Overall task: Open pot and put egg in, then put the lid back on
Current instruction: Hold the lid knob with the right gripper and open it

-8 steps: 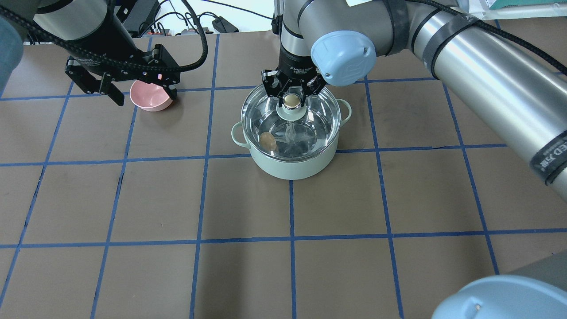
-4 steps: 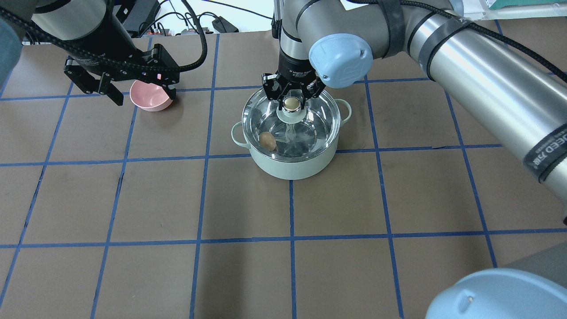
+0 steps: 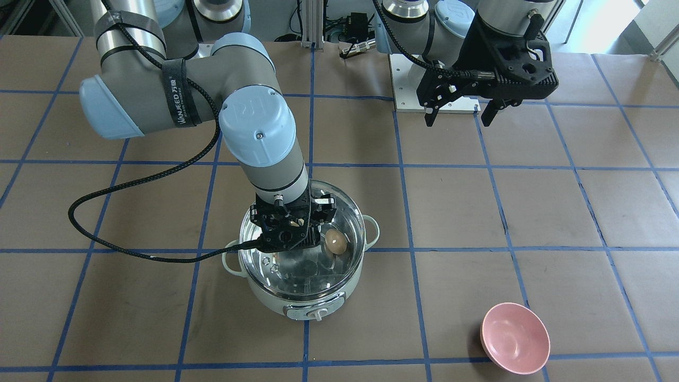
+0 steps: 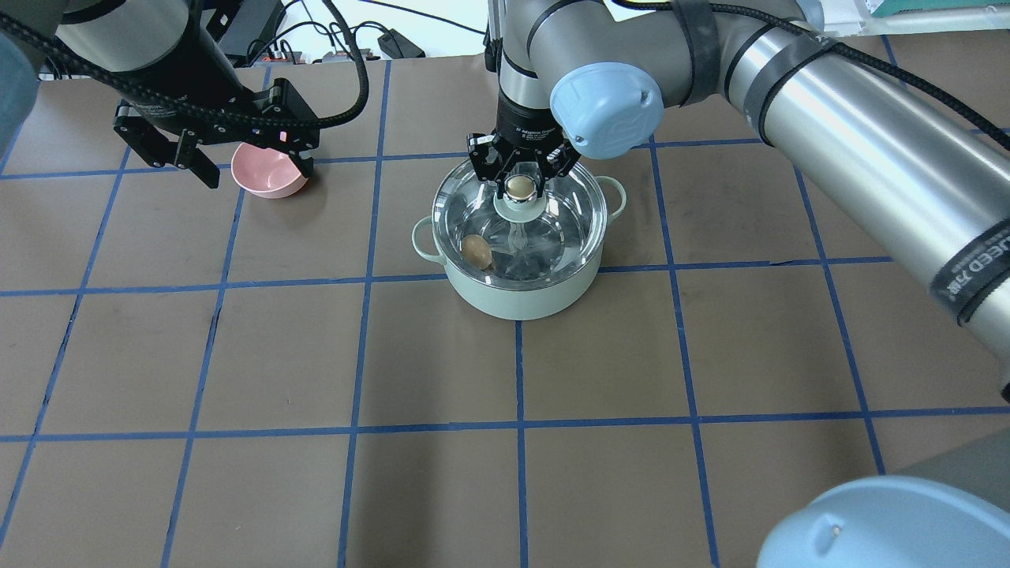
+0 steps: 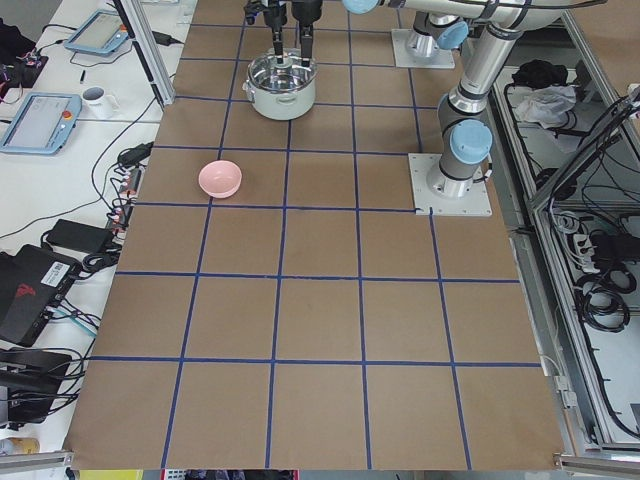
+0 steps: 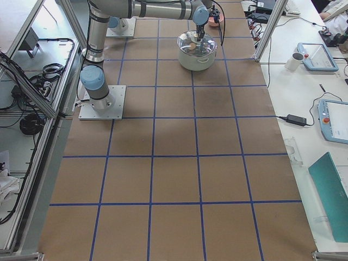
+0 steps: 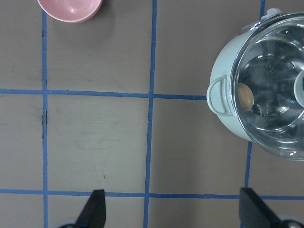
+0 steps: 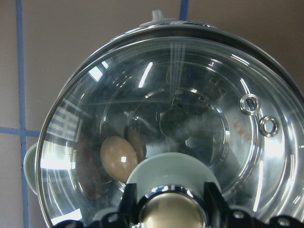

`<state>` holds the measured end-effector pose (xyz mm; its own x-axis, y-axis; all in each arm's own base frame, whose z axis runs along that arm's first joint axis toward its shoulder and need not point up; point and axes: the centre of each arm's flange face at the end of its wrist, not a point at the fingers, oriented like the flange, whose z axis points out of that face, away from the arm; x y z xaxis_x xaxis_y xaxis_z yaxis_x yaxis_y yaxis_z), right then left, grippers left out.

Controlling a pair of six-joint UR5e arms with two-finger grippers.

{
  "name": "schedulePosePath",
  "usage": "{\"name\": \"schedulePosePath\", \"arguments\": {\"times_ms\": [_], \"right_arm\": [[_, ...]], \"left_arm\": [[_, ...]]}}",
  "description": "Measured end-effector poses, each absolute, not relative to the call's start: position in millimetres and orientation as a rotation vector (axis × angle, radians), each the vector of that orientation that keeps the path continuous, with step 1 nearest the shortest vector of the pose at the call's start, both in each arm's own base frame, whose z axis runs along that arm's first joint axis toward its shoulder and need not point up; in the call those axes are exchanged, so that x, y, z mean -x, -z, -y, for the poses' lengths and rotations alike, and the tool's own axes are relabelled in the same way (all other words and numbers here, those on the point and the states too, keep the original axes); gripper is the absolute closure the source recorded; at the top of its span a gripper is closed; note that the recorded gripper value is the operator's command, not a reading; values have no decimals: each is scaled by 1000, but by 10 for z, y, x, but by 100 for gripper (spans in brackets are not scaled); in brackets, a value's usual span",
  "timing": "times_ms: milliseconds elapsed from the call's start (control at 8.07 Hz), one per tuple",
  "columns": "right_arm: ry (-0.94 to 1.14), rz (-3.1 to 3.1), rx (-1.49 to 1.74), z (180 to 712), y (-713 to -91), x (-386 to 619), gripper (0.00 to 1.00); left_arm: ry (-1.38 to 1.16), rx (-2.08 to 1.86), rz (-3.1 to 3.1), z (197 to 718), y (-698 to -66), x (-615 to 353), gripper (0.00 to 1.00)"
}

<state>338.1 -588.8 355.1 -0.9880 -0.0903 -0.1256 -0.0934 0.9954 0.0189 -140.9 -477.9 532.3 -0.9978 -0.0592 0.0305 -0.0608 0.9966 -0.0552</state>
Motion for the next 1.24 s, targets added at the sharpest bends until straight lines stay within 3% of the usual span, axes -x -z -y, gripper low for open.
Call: {"name": "schedulePosePath", "arguments": {"times_ms": [743,867,1239], "right_arm": [[-36,-3010,138,5889,-3546,-3385,100],[-29,-3007,138,5894,-3551,-3387,93],[-10,-3004,139,5906,-3565,-3392,93]], "left_arm": [[-83,-93,3112,4771,-5320,1409,0],[-83,-93,3113,4770,-5320,1408,0],[-83,-93,3113,4770,-5319,1408,0]]}}
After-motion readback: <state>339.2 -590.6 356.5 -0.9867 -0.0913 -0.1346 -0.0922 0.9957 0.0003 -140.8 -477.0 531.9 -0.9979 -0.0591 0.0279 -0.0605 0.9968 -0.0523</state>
